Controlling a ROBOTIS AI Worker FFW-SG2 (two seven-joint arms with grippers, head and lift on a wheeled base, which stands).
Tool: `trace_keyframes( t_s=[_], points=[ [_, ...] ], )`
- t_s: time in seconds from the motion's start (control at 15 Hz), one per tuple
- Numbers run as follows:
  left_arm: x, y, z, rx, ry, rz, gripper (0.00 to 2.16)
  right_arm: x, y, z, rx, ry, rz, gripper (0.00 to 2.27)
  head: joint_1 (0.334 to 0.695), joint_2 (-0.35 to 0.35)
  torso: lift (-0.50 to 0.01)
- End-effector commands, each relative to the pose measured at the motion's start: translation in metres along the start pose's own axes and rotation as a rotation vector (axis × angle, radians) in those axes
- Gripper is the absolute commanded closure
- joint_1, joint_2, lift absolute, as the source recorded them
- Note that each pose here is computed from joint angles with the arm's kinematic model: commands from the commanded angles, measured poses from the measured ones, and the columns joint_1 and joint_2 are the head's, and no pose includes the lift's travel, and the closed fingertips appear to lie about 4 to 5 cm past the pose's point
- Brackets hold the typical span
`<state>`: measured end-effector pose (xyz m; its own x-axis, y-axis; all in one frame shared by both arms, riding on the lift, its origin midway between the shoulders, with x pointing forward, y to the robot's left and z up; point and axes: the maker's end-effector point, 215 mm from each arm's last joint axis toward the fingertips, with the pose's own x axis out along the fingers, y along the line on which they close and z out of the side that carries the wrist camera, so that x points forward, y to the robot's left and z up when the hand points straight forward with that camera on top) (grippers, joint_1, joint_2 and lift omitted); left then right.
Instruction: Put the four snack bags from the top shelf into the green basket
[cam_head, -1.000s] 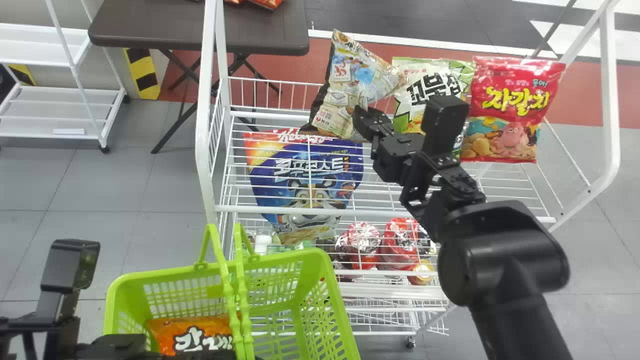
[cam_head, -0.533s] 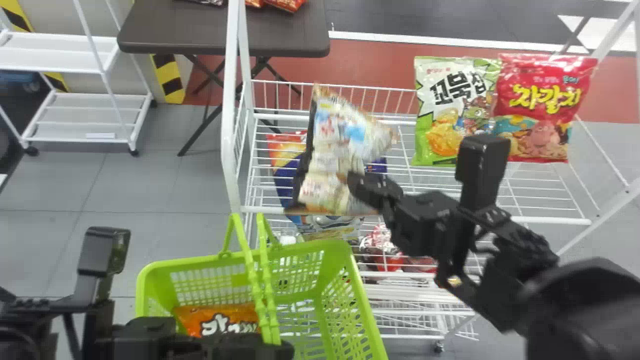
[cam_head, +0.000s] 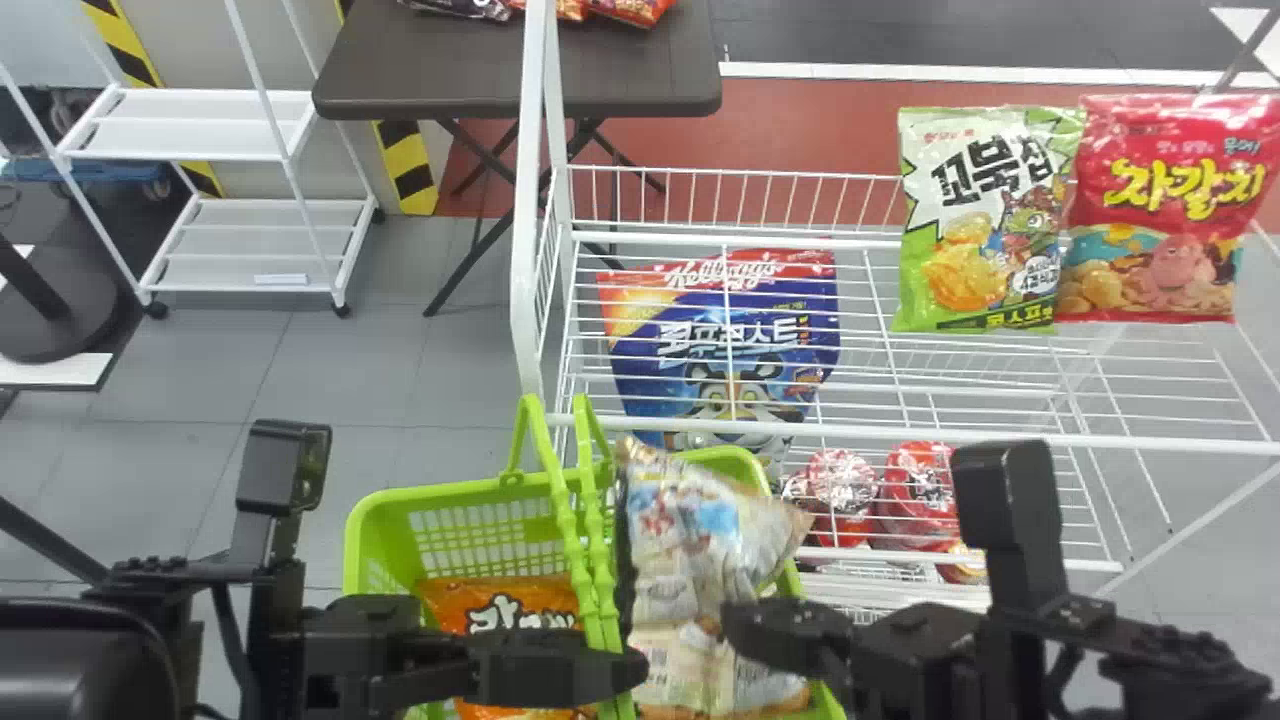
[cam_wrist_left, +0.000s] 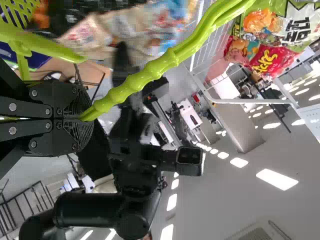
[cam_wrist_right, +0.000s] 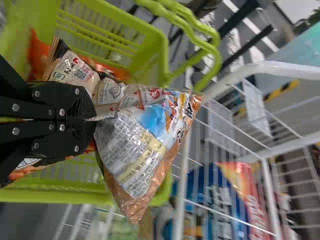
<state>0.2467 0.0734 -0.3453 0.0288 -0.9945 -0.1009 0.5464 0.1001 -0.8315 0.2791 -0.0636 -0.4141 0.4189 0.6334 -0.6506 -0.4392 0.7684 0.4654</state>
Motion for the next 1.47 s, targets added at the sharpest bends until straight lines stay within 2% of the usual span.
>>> trace_keyframes(
  t_s=[0.0, 0.07, 0.13, 0.2, 0.47, 0.53, 0.67, 0.73, 0.8, 0.93, 1.07, 1.13, 1.4],
  points=[
    [0.002, -0.004, 0.000, -0.002, 0.002, -0.017, 2.15, 0.016, 0.002, -0.022, 0.003, 0.065, 0.005, 2.10, 0.695, 0.021, -0.006],
    [0.002, -0.004, -0.001, -0.004, 0.003, -0.019, 2.15, 0.017, -0.001, -0.022, -0.001, 0.062, -0.005, 1.68, 0.695, 0.029, -0.006],
    [0.002, -0.004, -0.002, -0.005, 0.003, -0.019, 2.15, 0.017, -0.002, -0.018, -0.005, 0.050, -0.009, 0.62, 0.695, 0.036, -0.006],
    [0.003, -0.004, -0.004, -0.010, 0.004, -0.021, 2.15, 0.017, -0.004, -0.012, -0.009, 0.032, -0.012, 0.00, 0.695, 0.038, -0.006],
    [0.003, -0.003, -0.008, -0.019, 0.006, -0.021, 2.15, 0.007, -0.003, 0.023, -0.032, -0.074, 0.008, 0.06, 0.695, 0.036, -0.006],
    [0.003, -0.004, -0.010, -0.023, 0.006, -0.021, 2.15, -0.006, -0.015, 0.037, -0.037, -0.111, -0.023, 0.07, 0.695, 0.035, -0.006],
    [0.001, -0.004, -0.013, -0.028, 0.004, -0.016, 2.15, -0.047, -0.062, 0.098, -0.068, -0.278, -0.149, 0.08, 0.695, 0.011, -0.006],
    [0.001, -0.004, -0.014, -0.031, 0.005, -0.016, 2.15, -0.071, -0.094, 0.129, -0.075, -0.348, -0.227, 0.08, 0.695, -0.016, -0.006],
    [0.001, -0.004, -0.015, -0.032, 0.005, -0.017, 2.15, -0.090, -0.131, 0.147, -0.063, -0.388, -0.302, 0.08, 0.695, -0.098, -0.006],
    [0.004, -0.006, -0.016, -0.031, 0.008, -0.025, 2.15, -0.122, -0.194, 0.192, -0.066, -0.514, -0.418, 0.08, 0.695, -0.193, -0.006],
    [0.008, -0.008, -0.017, -0.033, 0.013, -0.034, 2.15, -0.139, -0.244, 0.221, -0.081, -0.583, -0.524, 0.08, 0.695, -0.274, -0.006],
    [0.009, -0.009, -0.020, -0.037, 0.016, -0.037, 2.15, -0.140, -0.266, 0.225, -0.057, -0.583, -0.550, 0.09, 0.695, -0.337, -0.006],
    [0.010, -0.010, -0.025, -0.046, 0.016, -0.042, 2.15, -0.122, -0.332, 0.240, -0.013, -0.568, -0.617, 0.09, 0.695, -0.350, -0.006]
  ],
)
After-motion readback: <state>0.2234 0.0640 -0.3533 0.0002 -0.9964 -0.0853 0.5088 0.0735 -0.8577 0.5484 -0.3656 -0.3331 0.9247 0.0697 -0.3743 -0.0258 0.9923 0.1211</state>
